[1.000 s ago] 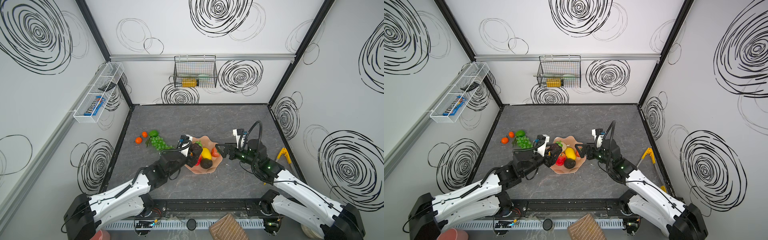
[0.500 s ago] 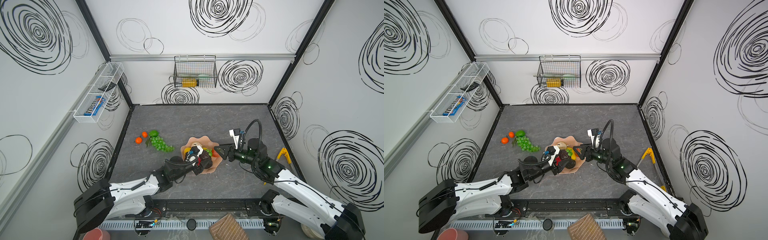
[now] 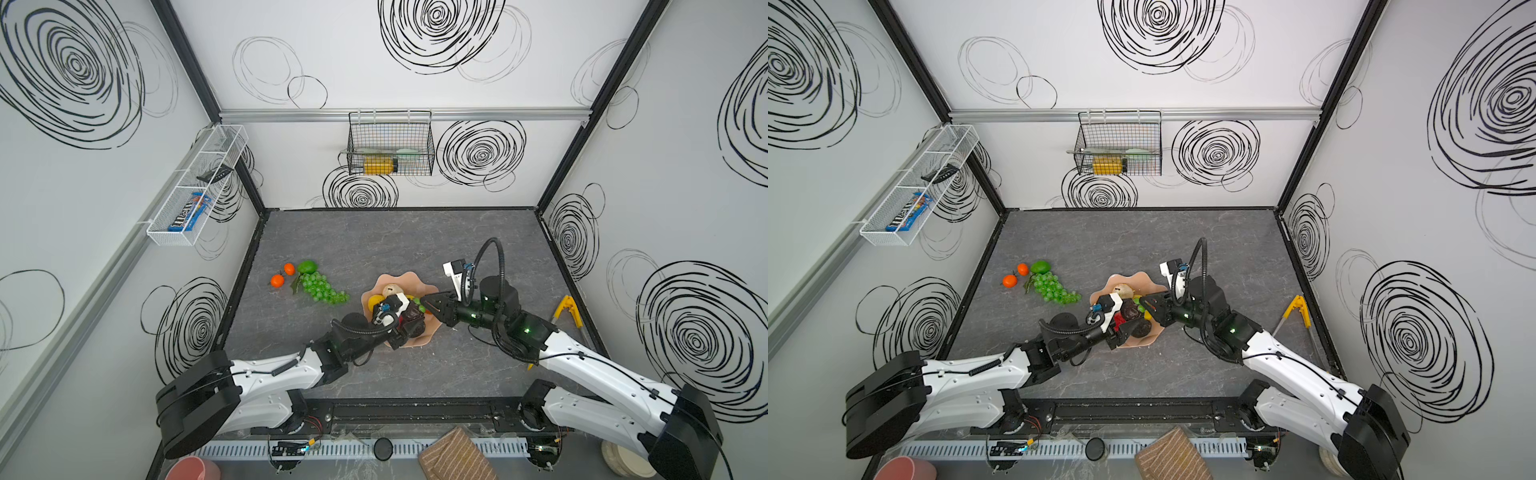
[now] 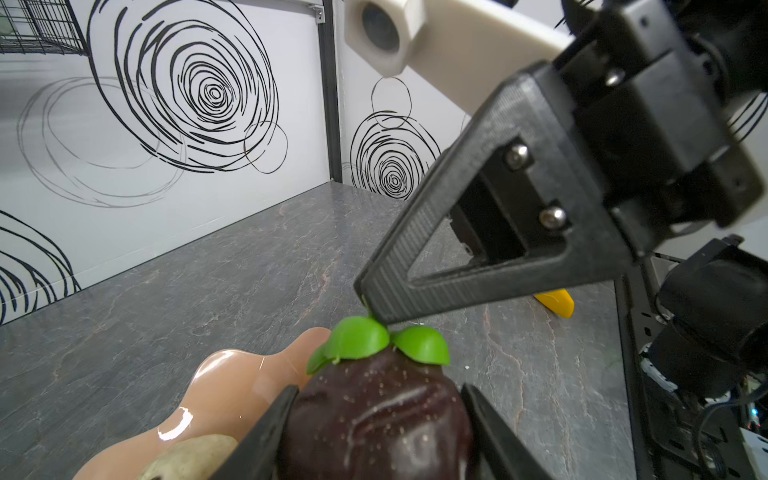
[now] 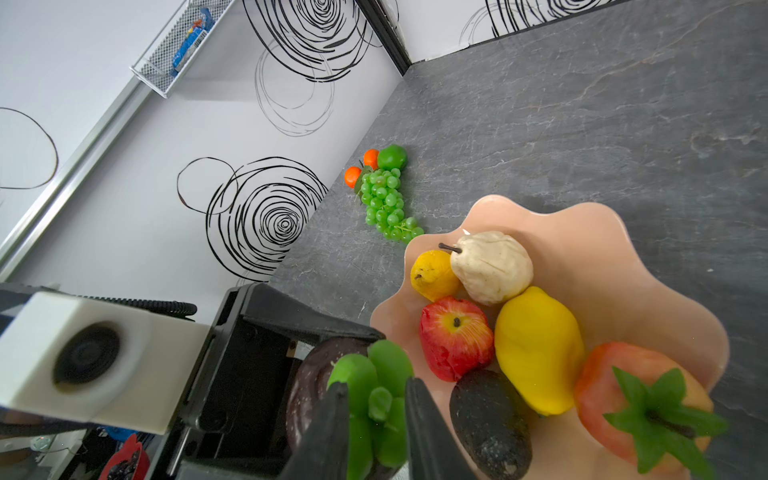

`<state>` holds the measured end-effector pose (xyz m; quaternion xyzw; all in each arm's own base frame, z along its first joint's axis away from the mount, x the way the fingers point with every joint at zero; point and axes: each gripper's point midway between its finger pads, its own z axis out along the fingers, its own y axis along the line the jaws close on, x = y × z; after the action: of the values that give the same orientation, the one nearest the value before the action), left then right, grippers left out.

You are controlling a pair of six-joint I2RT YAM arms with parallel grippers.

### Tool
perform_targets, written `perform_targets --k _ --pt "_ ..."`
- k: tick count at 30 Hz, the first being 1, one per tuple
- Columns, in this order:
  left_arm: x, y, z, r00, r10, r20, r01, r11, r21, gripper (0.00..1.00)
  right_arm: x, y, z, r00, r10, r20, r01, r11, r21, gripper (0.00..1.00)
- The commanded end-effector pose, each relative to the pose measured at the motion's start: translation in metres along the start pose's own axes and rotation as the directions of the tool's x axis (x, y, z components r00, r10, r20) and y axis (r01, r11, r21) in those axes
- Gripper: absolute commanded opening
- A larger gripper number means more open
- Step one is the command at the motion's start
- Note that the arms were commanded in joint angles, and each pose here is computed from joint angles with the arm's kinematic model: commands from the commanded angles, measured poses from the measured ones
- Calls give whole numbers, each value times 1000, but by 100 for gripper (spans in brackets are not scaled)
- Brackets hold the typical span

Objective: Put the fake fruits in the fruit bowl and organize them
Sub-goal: 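Carry the mangosteen toward the bowl with the left gripper, then grasp the mangosteen with the right gripper while the left gripper releases it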

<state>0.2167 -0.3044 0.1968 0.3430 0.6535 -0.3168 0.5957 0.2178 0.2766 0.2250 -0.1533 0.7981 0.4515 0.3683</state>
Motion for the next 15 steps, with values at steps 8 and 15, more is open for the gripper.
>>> perform_targets --k 8,15 --pt "-13 -5 -3 997 25 76 -27 999 22 56 -9 6 3 999 -32 19 32 999 19 12" --pt "-11 -3 -4 998 19 60 -19 1000 8 69 -12 6 5 997 -66 25 65 997 48 7"
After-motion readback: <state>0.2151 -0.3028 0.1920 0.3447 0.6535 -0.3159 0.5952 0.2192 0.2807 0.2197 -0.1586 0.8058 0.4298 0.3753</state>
